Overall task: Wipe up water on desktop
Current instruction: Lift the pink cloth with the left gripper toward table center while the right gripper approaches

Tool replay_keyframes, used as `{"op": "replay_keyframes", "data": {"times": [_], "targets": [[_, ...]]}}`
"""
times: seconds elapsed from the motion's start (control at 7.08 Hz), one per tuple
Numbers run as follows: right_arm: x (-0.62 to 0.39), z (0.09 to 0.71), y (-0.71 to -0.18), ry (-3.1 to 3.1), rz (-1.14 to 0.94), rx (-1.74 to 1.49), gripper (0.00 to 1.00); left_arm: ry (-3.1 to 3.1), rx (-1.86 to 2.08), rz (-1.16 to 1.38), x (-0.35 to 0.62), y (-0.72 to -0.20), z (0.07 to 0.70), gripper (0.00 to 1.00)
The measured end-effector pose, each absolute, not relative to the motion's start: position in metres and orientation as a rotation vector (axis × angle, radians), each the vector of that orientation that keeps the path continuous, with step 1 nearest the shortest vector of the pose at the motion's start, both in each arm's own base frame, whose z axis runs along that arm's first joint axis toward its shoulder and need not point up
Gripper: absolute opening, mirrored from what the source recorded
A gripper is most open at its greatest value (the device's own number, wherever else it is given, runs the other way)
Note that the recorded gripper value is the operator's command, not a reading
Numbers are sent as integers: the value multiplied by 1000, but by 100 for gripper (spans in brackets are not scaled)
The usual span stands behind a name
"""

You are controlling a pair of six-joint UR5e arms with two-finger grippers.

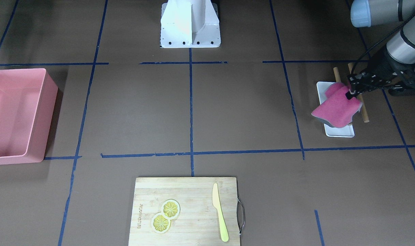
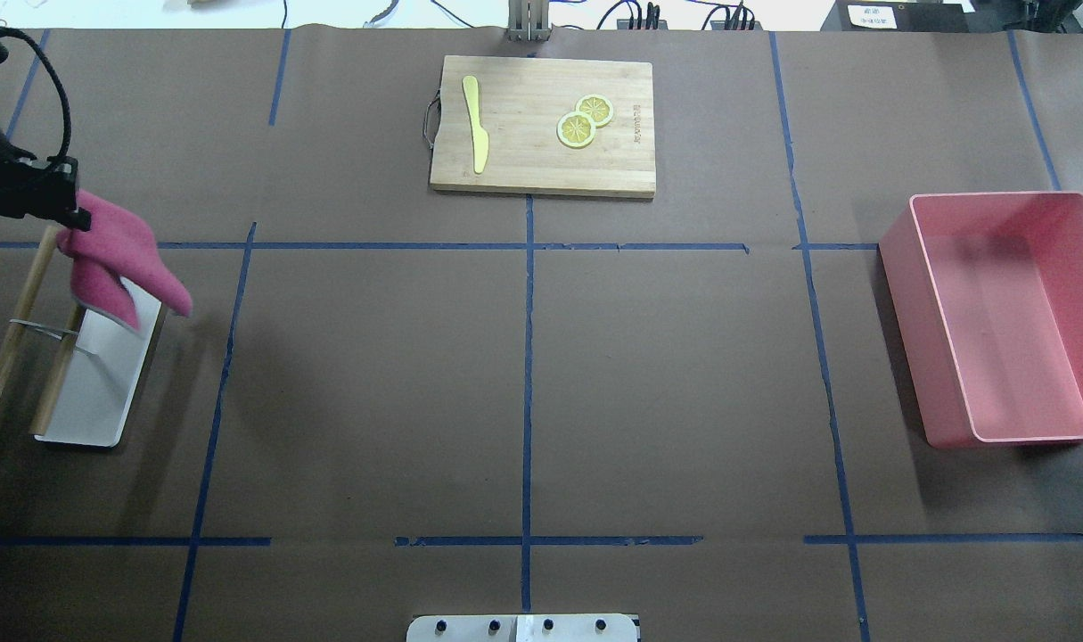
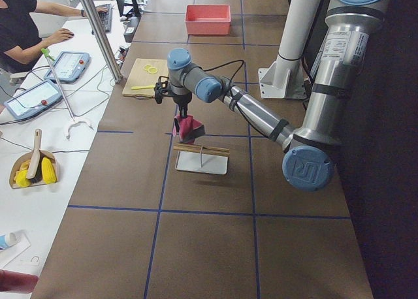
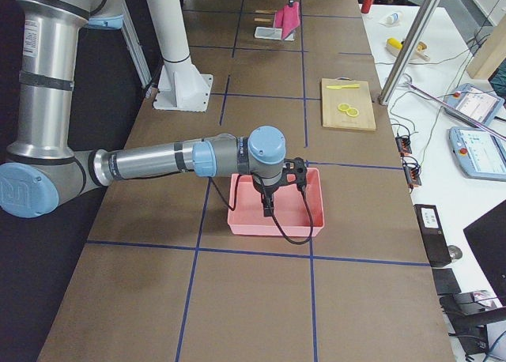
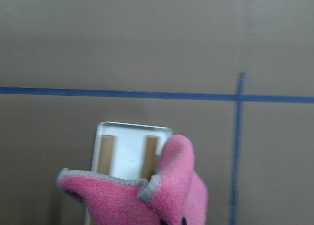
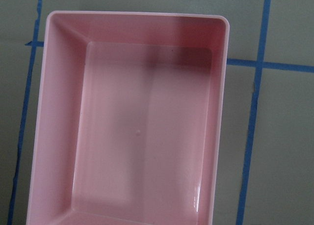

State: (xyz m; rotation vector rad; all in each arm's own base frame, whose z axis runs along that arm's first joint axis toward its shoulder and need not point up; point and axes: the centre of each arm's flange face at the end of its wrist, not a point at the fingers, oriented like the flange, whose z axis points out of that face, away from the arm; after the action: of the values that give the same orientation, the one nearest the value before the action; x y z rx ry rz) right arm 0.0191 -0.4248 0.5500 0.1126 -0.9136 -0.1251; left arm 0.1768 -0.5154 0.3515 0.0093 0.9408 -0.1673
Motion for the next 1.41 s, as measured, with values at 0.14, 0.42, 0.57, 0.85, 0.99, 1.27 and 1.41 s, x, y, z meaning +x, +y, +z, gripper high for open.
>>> {"op": "replay_keyframes", "data": {"times": [0.14, 0.42, 0.57, 0.85, 0.99, 1.27, 1.41], "targets": [[-2, 539, -428, -923, -164, 147, 100, 993, -19, -230, 200, -519, 306, 0], [-57, 500, -430, -976, -168, 233, 100, 1067, -117, -303, 281, -500, 220, 0], [-87, 477, -430, -1008, -152, 291, 100, 1085, -143, -336, 318, -488, 185, 0], [-149, 414, -433, -1071, -151, 382, 100, 1104, -176, -402, 380, -478, 129, 0], [-182, 376, -428, -1106, -169, 418, 100, 1106, -192, -436, 407, -482, 104, 0], [-260, 309, -408, -1160, -193, 501, 99, 1102, -209, -477, 444, -498, 62, 0], [-298, 287, -393, -1168, -208, 549, 99, 1102, -225, -504, 452, -503, 47, 0]]}}
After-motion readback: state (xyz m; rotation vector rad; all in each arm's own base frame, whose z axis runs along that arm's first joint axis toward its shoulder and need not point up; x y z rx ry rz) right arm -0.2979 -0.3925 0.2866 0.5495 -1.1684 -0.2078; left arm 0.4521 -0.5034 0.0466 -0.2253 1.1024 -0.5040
